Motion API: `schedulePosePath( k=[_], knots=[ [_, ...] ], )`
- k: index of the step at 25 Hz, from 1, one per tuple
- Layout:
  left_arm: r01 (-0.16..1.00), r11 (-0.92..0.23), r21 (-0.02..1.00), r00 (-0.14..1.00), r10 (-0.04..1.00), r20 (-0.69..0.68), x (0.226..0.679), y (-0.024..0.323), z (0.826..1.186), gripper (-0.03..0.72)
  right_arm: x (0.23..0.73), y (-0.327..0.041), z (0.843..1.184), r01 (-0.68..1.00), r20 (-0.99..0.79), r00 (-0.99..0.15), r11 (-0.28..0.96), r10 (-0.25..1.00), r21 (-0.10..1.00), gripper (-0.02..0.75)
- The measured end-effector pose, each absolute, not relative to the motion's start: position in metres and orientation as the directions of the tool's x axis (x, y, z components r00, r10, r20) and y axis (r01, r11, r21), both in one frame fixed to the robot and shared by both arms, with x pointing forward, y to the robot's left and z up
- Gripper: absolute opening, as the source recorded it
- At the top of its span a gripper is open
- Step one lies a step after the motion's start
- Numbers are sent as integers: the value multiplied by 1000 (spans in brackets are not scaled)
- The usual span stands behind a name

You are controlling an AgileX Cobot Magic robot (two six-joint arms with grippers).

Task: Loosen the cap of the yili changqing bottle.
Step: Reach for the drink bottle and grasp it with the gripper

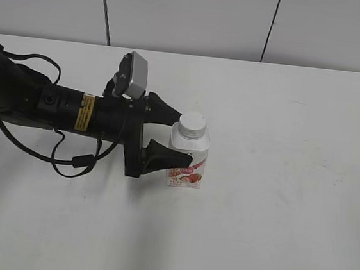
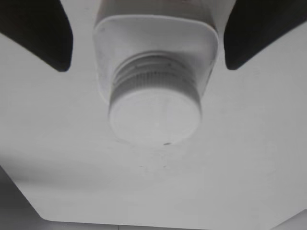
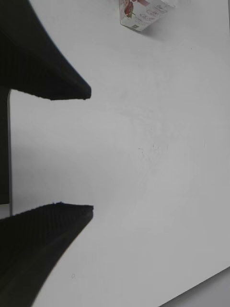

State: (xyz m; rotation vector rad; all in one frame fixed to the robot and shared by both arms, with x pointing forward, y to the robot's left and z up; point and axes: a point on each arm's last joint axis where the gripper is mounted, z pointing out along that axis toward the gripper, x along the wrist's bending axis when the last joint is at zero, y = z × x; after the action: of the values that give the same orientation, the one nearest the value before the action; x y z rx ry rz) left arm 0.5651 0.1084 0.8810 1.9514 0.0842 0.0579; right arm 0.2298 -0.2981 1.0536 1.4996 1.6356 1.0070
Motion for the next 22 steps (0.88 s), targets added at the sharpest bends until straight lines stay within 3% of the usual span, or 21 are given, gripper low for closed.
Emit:
schedulePosePath(
  k=[16,22],
  knots=[
    [36,-416,908,993,117,14,568,110,877,547,230,-298,1054,460,13,-95,32,995,887,533],
    [33,-420,907,994,110,15,567,110,877,414,230,-298,1054,460,13,-95,32,995,887,533]
  ],
)
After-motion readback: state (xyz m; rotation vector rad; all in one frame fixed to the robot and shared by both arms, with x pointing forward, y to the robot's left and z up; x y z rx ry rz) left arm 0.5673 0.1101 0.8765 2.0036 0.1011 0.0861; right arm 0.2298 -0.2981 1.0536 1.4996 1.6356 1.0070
